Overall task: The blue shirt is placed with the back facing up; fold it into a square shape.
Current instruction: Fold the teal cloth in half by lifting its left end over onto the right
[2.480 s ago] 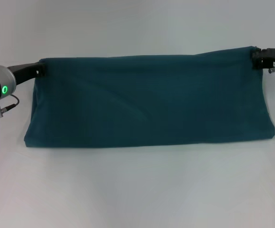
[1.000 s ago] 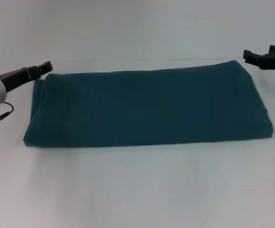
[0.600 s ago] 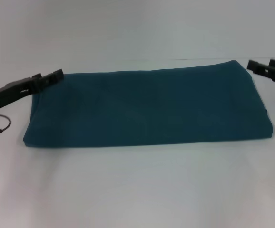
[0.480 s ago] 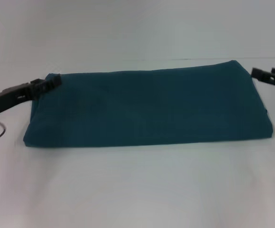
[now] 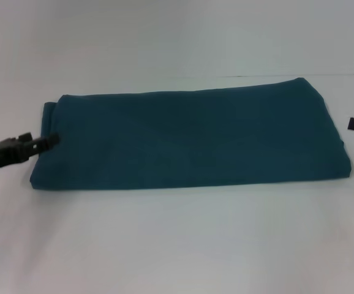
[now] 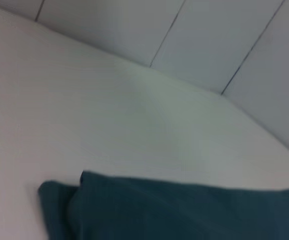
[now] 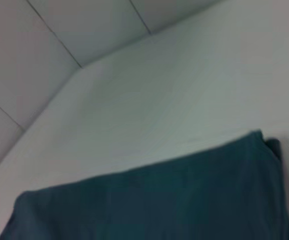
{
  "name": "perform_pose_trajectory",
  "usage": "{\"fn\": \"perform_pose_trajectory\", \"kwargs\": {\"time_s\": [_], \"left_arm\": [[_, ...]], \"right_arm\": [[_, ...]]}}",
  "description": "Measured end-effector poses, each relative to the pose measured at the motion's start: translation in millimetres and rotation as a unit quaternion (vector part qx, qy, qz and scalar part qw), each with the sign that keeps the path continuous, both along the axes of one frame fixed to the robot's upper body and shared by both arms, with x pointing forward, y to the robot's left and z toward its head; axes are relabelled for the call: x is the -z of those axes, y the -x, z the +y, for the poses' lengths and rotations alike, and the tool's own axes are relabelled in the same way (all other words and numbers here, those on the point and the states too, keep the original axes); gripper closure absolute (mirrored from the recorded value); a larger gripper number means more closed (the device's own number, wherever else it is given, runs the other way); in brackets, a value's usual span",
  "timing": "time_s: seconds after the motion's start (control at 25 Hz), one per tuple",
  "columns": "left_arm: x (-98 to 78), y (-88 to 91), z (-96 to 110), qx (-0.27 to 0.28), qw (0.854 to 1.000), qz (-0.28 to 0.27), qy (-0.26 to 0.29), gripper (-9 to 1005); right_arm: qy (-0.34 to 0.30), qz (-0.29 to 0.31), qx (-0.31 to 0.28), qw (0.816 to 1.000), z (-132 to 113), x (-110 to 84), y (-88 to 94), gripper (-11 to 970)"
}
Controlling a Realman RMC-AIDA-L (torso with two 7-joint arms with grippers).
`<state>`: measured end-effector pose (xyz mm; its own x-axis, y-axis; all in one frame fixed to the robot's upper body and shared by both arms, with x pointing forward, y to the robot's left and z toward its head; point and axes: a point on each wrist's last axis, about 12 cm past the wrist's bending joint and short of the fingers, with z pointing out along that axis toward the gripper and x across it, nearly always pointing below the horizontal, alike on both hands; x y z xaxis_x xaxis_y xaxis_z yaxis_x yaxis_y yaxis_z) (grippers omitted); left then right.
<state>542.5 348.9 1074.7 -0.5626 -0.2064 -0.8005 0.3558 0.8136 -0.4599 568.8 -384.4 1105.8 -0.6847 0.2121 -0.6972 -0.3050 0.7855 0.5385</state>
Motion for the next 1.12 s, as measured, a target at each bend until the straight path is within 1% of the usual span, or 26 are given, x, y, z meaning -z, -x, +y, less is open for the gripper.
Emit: {"fn": "perform_pose_trajectory", "kwargs": {"time_s": [0.32, 0.48, 0.84, 1.12], "left_arm": [[7.4, 4.3, 2.7, 0.011, 0.999, 0.029, -0.037, 166], [13.5, 6.9, 7.7, 0.002, 0.997, 0.045, -0.059, 168], [19.3, 9.7, 7.6, -0.001, 0.996, 0.057, -0.066, 172], [23.3, 8.4, -1.2, 0.020, 0.995, 0.065, -0.073, 175]], "right_arm": [[-0.003, 0.011, -0.001, 1.000, -0.7, -5.7, -1.9, 50], [-0.004, 0.011, 0.002, 1.000, -1.2, -6.4, -2.6, 51], [-0.004, 0.010, 0.004, 1.000, -0.8, -7.1, -4.0, 50], [-0.003, 0.010, 0.010, 1.000, -0.5, -5.4, -4.6, 50]]}}
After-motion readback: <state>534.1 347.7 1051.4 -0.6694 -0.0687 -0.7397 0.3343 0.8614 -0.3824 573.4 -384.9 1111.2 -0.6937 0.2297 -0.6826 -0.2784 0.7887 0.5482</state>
